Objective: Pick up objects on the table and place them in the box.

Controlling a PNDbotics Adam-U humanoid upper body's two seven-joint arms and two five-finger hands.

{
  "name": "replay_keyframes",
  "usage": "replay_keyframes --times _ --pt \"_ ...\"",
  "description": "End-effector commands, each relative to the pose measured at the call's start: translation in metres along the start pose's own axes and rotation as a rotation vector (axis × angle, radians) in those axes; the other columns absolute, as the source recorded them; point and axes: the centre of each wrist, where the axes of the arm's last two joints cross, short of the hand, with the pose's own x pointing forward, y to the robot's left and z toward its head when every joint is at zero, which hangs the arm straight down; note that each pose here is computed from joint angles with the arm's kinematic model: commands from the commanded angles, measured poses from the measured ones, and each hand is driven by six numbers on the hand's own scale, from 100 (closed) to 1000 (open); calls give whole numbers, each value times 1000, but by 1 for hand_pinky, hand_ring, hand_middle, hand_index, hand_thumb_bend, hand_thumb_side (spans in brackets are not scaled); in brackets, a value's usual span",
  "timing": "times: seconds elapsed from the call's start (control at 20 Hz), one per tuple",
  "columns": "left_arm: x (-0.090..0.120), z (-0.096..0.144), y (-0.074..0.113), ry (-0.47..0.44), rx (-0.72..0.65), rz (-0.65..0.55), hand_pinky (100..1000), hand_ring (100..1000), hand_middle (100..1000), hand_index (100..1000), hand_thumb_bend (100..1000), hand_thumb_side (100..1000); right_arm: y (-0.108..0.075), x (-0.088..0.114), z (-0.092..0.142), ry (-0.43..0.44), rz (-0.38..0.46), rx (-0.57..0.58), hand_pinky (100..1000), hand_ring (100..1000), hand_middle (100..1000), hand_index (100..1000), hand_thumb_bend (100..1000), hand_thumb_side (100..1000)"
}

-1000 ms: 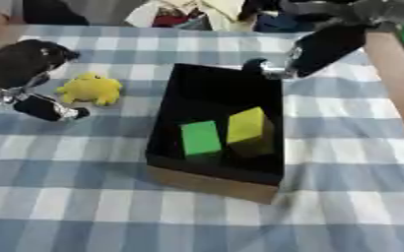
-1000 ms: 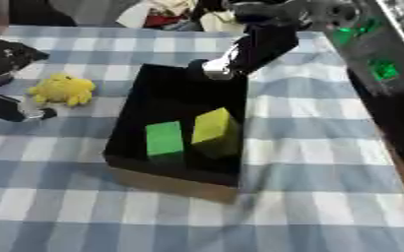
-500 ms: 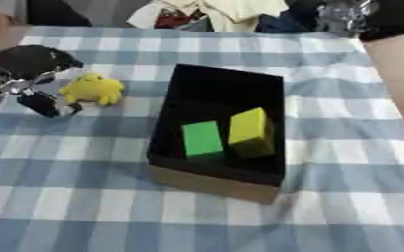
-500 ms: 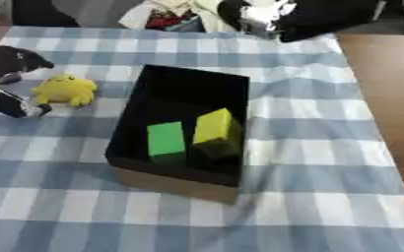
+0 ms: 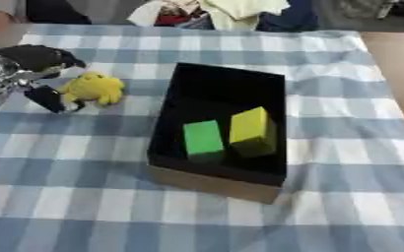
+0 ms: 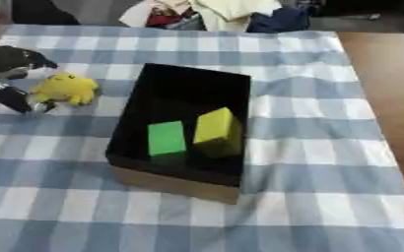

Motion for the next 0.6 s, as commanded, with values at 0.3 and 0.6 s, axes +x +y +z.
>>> replay_keyframes --times 0.3,0.6 --pt "3 14 45 6 -6 21 956 952 884 984 399 576 -8 -4 6 33 10 -36 984 960 869 947 199 1000" --pt "11 16 55 17 -82 14 960 952 881 983 407 570 -9 -4 6 37 5 -52 983 959 865 947 195 1000"
